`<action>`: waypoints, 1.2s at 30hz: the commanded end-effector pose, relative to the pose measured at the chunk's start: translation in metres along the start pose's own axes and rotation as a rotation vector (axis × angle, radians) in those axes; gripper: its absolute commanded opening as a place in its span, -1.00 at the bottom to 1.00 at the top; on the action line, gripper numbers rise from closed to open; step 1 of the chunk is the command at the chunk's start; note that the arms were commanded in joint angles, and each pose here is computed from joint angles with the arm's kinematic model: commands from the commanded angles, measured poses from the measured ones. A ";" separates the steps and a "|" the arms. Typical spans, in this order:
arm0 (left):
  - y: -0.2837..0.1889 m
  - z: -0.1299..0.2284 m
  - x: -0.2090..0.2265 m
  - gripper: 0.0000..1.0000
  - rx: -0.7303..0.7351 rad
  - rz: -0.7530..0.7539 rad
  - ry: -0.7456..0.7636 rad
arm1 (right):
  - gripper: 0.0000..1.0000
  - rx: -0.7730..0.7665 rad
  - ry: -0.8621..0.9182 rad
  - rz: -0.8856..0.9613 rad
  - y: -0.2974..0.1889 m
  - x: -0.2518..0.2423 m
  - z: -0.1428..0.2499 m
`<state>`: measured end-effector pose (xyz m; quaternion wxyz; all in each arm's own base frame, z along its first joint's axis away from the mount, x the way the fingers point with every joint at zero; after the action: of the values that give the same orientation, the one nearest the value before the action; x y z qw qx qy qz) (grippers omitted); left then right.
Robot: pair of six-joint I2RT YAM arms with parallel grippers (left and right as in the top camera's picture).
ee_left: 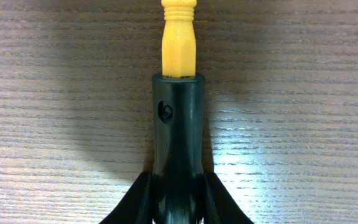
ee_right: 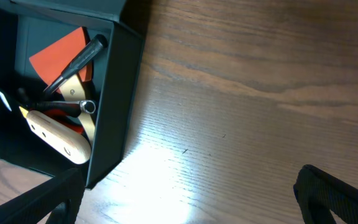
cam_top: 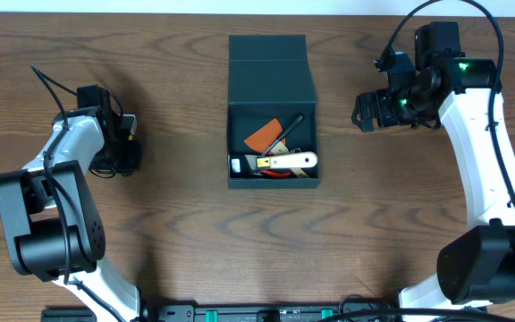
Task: Pack container
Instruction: 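Lower the left gripper and grasp the screwdriver handle, then carry the screwdriver into the green box, release, and raise left gripper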
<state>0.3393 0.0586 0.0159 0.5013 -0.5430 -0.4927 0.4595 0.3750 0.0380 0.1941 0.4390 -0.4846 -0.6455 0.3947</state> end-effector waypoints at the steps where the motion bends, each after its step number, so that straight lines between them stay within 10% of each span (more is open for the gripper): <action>1: 0.006 0.006 -0.004 -0.89 0.027 0.025 -0.029 | 0.98 0.007 -0.003 0.001 0.001 -0.003 0.001; 16: -0.085 -0.026 -0.062 -0.89 -0.182 0.034 0.151 | 0.98 0.007 -0.004 0.001 0.001 -0.003 0.001; 31: -0.164 -0.044 -0.226 -0.89 -0.563 -0.035 1.161 | 0.99 0.007 -0.004 0.001 0.001 -0.003 0.001; 36: -0.164 -0.050 -0.262 -0.89 -0.636 -0.033 1.264 | 0.98 0.007 -0.004 0.001 0.001 -0.003 0.001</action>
<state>0.3492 -0.1911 0.1847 0.5113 -0.8169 -0.2580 -0.0686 0.3750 0.0380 0.1941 0.4391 -0.4845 -0.6454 0.3948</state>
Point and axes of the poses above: each gripper's point midway between its finger pads, its own y axis out along the fingers, its own x axis along the line the jaws close on, z = x × y, the point moved 2 cm from there along -y, back along the fingers, and after that the axes turned 4 degrees about y, right-handed, at the moved point
